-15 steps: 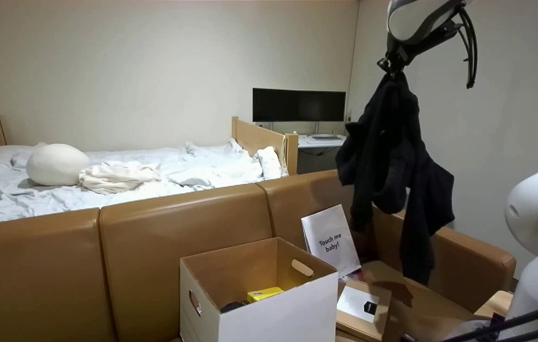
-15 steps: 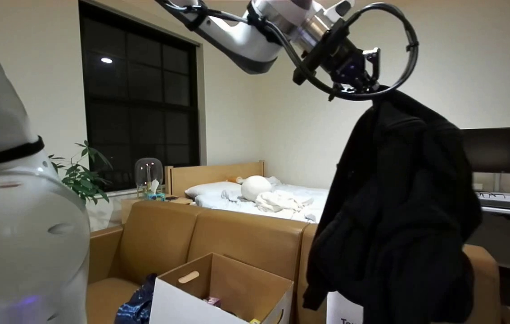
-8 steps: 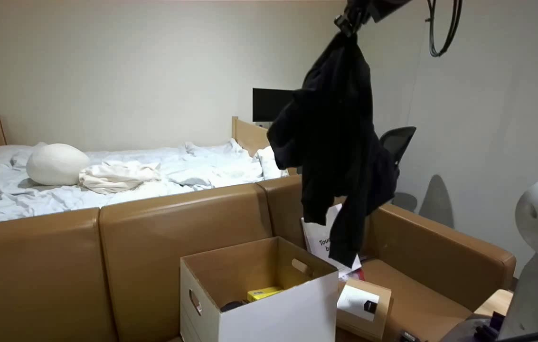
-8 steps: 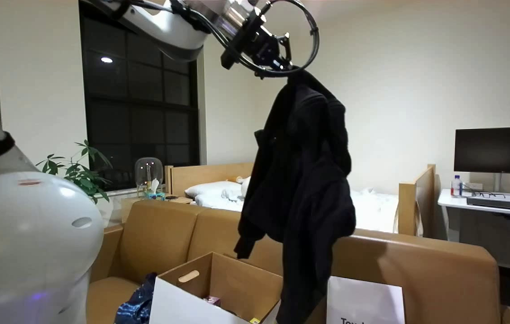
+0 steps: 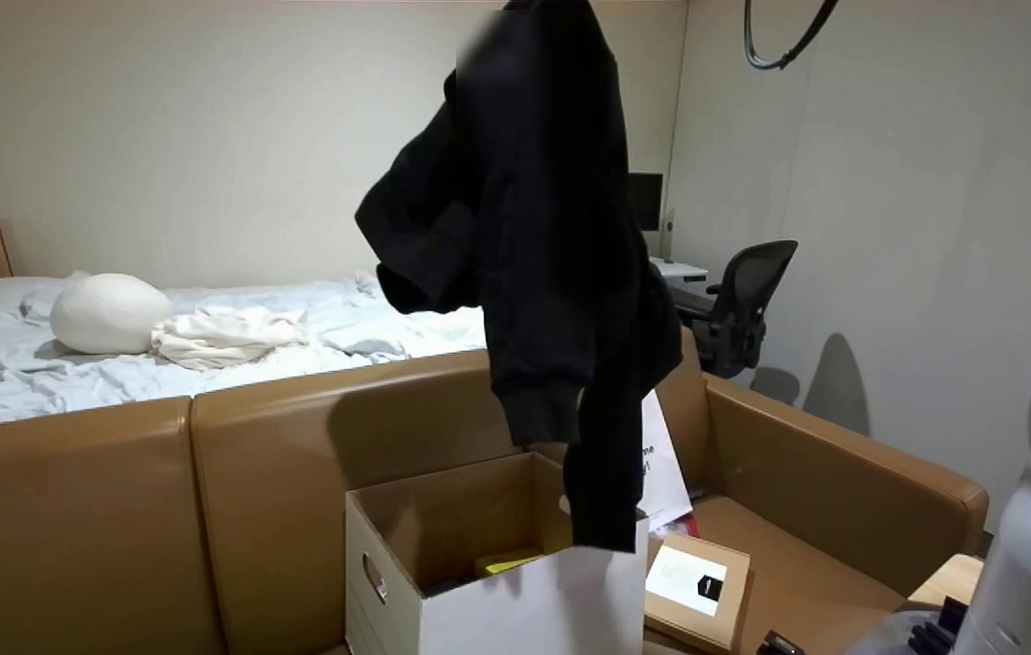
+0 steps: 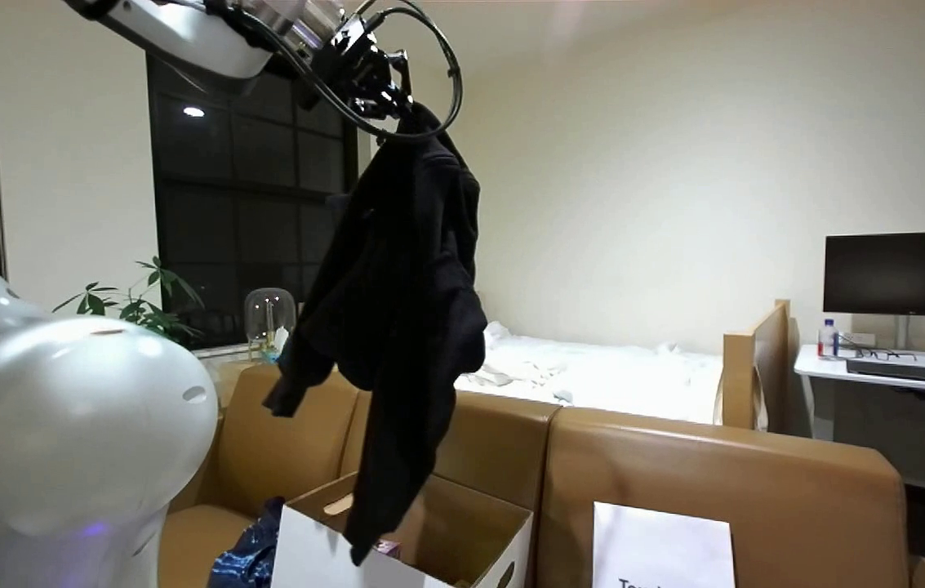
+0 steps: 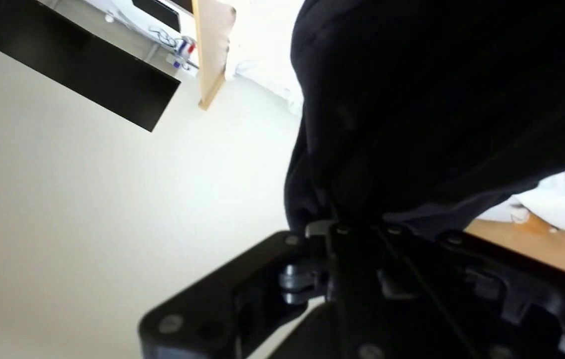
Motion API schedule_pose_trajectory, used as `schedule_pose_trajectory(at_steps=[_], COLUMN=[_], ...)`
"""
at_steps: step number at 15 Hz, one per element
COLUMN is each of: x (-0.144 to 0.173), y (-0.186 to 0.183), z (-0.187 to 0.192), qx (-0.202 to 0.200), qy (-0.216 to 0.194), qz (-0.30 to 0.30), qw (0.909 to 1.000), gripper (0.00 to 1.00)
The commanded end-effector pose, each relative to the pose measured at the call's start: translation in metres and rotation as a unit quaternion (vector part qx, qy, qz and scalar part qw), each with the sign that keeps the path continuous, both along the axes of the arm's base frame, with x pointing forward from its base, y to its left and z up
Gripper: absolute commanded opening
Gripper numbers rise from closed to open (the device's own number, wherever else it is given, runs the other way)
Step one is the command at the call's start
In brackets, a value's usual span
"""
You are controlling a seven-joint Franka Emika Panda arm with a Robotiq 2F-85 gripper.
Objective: Put the black hoodie inside the white storage box
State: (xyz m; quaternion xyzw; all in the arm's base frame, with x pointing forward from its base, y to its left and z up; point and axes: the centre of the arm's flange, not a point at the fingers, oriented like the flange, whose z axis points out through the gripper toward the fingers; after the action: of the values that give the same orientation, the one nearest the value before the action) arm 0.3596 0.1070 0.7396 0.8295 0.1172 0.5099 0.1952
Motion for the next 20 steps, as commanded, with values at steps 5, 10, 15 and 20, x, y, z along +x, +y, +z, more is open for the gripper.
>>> schedule_pose_trajectory(at_steps=[5, 10, 15, 20], x=[0.115, 0.172, 0.145, 0.108], y=[-0.061, -0.039, 0.014, 0.084], z=[-0.116, -0.273, -0.335, -0.286], qx=[0.173, 0.134, 0.095, 0.014], qy=[0.047, 0.244, 0.397, 0.372], qz=[-0.021, -0.050, 0.019, 0.110], qw=[0.9836, 0.9591, 0.9127, 0.9214], gripper=[0.04, 0.04, 0.04, 0.04])
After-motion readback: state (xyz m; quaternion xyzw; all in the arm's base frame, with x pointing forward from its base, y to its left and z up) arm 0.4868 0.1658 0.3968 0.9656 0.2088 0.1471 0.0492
